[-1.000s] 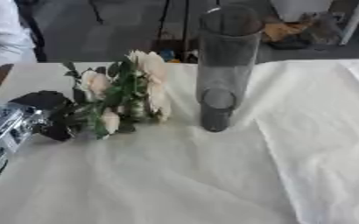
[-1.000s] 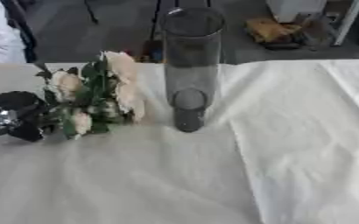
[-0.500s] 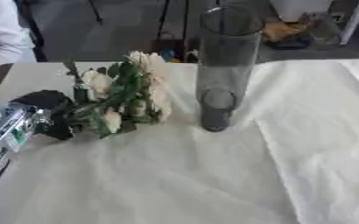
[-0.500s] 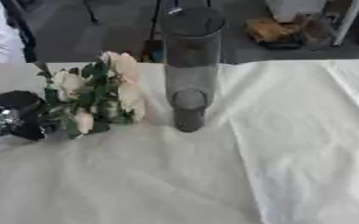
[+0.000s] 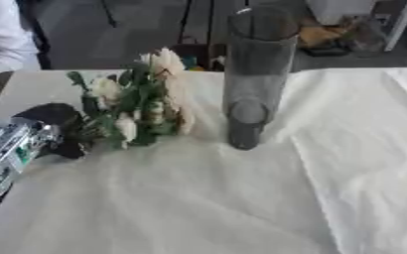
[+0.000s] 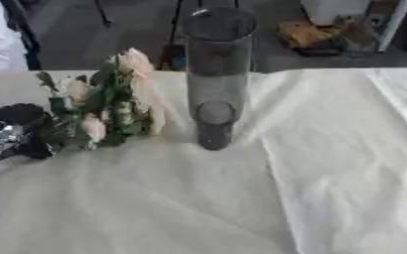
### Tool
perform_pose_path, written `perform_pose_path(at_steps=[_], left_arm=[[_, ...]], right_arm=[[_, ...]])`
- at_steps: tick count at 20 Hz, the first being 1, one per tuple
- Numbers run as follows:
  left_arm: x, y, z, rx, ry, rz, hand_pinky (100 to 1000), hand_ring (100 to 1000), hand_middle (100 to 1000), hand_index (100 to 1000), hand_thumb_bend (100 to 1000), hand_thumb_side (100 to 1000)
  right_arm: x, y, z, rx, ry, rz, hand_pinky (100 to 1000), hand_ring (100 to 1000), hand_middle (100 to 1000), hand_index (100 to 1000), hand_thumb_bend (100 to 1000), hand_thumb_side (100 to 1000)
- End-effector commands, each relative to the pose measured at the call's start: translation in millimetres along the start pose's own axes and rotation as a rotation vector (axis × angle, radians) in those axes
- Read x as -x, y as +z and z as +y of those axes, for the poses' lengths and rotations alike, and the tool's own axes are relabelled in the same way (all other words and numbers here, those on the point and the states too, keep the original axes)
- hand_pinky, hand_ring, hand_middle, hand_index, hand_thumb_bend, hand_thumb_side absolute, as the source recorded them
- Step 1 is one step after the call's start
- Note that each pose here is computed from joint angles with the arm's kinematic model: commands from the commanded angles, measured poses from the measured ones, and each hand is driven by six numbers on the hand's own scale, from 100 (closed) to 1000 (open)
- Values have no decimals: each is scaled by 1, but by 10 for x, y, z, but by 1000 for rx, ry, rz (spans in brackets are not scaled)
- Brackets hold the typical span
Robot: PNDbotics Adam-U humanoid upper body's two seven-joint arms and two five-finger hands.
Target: Arrange flowers into the vase.
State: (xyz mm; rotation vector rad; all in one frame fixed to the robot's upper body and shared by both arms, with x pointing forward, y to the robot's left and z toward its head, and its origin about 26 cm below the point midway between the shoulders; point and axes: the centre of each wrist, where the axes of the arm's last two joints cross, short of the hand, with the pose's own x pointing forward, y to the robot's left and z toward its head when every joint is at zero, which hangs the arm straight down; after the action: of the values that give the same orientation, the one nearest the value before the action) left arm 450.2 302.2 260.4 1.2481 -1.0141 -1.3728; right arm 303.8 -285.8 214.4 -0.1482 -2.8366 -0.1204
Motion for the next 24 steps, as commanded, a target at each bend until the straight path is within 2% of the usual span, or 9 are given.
perform_pose_path(at_steps=[1, 9, 12, 16, 17, 20, 21, 24], left_arm=[[36, 10, 79, -20, -13, 19, 100, 100, 241, 388, 100, 373], [21, 5, 72, -57, -32, 30, 100, 100, 104, 232, 100, 350], [24, 1, 68, -74, -30, 35, 100, 100, 100, 191, 100, 349], [27, -2, 66, -98, -24, 45, 100, 100, 100, 152, 162, 331], [26, -3, 64, -106, -21, 47, 100, 100, 100, 134, 249, 365], [24, -4, 53, -118, -18, 44, 100, 100, 100, 117, 322, 372], [23, -4, 48, -116, -17, 39, 100, 100, 100, 104, 387, 389], [18, 3, 51, -98, -2, 17, 100, 100, 100, 100, 464, 442]], right_arm=[[-43, -56, -6, -10, 1, -25, 865, 829, 690, 901, 100, 1000], [-43, -58, -4, -10, -2, -24, 867, 828, 688, 900, 100, 1000], [-44, -59, -4, -10, -2, -24, 867, 828, 688, 900, 100, 1000], [-44, -61, -5, -8, -3, -25, 868, 828, 687, 900, 100, 1000], [-44, -61, -4, -8, -3, -24, 868, 828, 687, 900, 100, 1000], [-44, -60, -4, -7, -3, -23, 868, 828, 687, 899, 100, 1000], [-44, -59, -5, -7, -3, -23, 868, 827, 687, 899, 100, 1000], [-44, -55, -7, -6, -2, -20, 868, 827, 687, 899, 100, 1000]])
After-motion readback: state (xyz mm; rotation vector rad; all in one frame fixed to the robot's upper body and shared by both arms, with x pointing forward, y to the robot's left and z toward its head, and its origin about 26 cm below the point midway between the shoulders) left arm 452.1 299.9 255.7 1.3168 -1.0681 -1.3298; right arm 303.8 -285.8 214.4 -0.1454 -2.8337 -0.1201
